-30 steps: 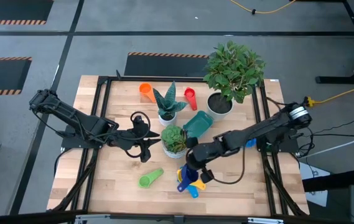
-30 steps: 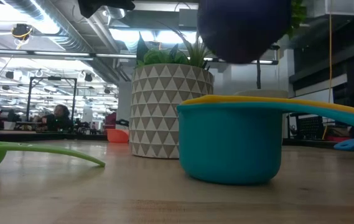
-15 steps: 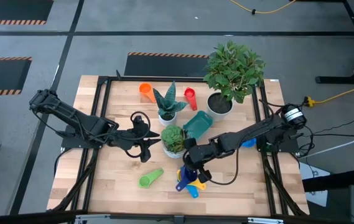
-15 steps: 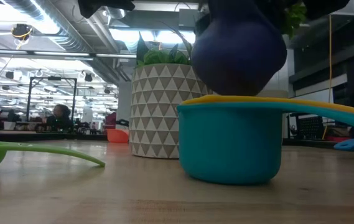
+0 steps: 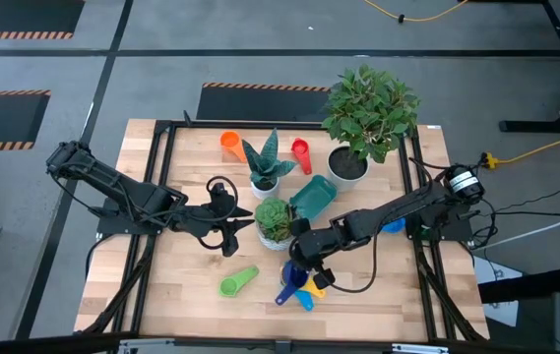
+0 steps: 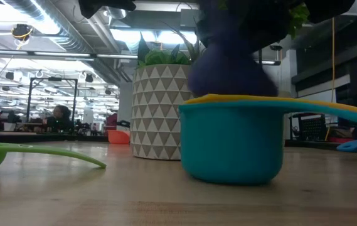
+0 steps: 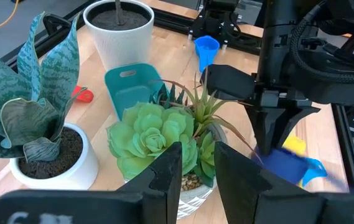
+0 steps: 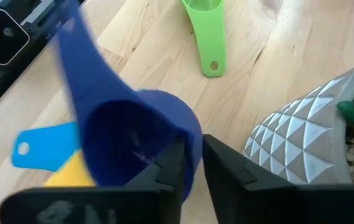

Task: Nest measuring cups in basket
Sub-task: Stack the purple measuring cup on top of the yellow measuring cup, then adjust the stacked measuring cups, then stack the orange measuring cup on top of the purple measuring cup

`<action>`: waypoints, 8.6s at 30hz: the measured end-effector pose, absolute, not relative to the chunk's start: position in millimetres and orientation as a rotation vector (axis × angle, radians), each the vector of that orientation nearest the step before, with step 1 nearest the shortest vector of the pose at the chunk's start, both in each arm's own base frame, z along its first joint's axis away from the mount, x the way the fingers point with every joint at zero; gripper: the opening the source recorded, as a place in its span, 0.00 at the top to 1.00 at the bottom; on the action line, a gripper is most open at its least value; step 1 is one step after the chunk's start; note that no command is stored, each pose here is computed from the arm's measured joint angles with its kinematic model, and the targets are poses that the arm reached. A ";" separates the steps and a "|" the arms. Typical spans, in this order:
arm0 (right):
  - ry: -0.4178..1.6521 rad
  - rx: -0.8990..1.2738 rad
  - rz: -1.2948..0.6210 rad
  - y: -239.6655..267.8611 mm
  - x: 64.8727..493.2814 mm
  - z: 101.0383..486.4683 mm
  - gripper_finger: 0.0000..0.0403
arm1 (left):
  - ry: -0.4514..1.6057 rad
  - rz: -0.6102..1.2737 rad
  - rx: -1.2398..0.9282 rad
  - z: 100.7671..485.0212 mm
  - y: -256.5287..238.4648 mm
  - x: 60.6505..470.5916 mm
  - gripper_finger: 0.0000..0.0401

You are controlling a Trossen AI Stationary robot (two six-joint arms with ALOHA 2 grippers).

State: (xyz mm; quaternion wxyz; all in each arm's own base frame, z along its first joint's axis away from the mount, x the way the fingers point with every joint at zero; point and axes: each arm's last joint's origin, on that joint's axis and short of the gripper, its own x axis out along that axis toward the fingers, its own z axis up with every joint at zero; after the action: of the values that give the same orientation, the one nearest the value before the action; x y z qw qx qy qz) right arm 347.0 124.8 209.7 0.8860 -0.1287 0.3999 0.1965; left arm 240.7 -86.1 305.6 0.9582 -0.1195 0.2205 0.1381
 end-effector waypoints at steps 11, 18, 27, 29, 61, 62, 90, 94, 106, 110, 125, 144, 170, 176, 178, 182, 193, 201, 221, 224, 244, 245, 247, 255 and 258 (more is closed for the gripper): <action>0.842 -0.265 0.407 124.7 346.7 210.2 0.77 | 0.446 0.282 -0.254 305.6 -86.2 240.7 0.78; 0.932 -0.291 0.430 132.5 345.1 235.8 0.77 | 0.444 0.274 -0.296 305.5 -89.2 239.7 0.78; 0.940 -0.343 0.461 146.9 340.5 245.2 0.77 | 0.512 0.249 -0.326 284.5 -113.6 248.8 0.78; 0.947 -0.345 0.462 147.2 339.9 241.2 0.77 | 0.531 0.251 -0.328 276.8 -119.0 253.1 0.78; 1.155 -0.267 0.311 141.5 298.6 193.8 0.77 | 0.691 0.084 -0.626 164.9 -200.8 300.5 0.78; 1.162 -0.261 0.294 140.5 296.8 189.3 0.77 | 0.703 0.086 -0.637 161.2 -201.4 301.1 0.78; 0.910 -0.009 0.379 153.6 295.5 160.2 0.77 | 0.573 0.081 -0.821 156.0 -179.5 333.9 0.78; 0.876 0.002 0.384 154.7 297.8 162.3 0.77 | 0.579 0.068 -0.858 156.6 -180.3 334.1 0.78; 0.852 0.008 0.388 155.5 299.5 163.9 0.77 | 0.587 0.000 -0.910 160.0 -183.4 335.2 0.78; 0.888 -0.002 0.382 154.3 297.1 161.6 0.77 | 0.630 -0.053 -0.919 159.8 -186.3 333.9 0.78; 0.984 -0.002 0.357 154.4 292.7 150.2 0.77 | 0.689 0.031 -0.858 151.3 -187.8 326.4 0.78; 0.823 0.123 0.369 164.8 314.1 138.5 0.77 | 0.639 0.086 -0.881 152.8 -169.9 337.1 0.78; 0.786 0.197 0.330 165.5 317.0 141.7 0.77 | 0.654 -0.008 -0.908 158.6 -174.2 337.3 0.78; 0.804 0.191 0.329 165.0 316.0 140.4 0.77 | 0.731 -0.091 -0.923 157.8 -176.9 335.5 0.78; 0.816 0.187 0.326 164.6 315.2 139.5 0.77 | 0.761 -0.088 -0.922 155.9 -176.9 334.0 0.78; 0.817 0.186 0.326 164.6 315.1 139.4 0.77 | 0.756 -0.029 -0.898 153.2 -176.2 332.3 0.78; 0.770 0.194 0.287 160.8 319.7 142.1 0.77 | 0.701 0.070 -0.877 151.8 -163.9 337.4 0.78; 0.769 0.203 0.313 161.9 319.8 142.8 0.77 | 0.692 0.028 -0.899 154.1 -164.5 339.2 0.78; 0.958 0.086 0.249 139.2 264.2 205.1 0.77 | 0.683 -0.163 -0.863 183.2 -189.3 321.2 0.78; 0.948 0.070 0.231 130.8 249.2 224.6 0.77 | 0.625 -0.210 -0.838 203.9 -186.7 316.9 0.78; 0.824 -0.074 0.081 92.3 200.1 278.5 0.77 | 0.233 0.178 -0.555 340.4 -57.8 240.4 0.78; 0.826 -0.074 0.076 90.9 200.6 278.4 0.77 | 0.224 0.230 -0.536 344.0 -48.7 233.6 0.78; 0.827 -0.077 0.064 87.2 202.2 278.3 0.77 | 0.215 0.342 -0.501 348.7 -30.6 220.0 0.78; 0.833 -0.057 -0.005 68.8 209.1 278.2 0.77 | 0.245 0.816 -0.413 347.9 29.7 178.8 0.78; 0.840 -0.054 -0.009 62.4 211.1 278.0 0.77 | 0.296 0.943 -0.411 342.1 49.6 170.6 0.78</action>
State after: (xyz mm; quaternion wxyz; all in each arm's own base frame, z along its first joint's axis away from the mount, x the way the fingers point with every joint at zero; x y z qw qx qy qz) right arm 211.1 62.4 278.0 0.9128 -0.0263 0.4076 -0.0043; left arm 170.6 49.6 342.1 0.8602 -0.1958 0.1411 0.4492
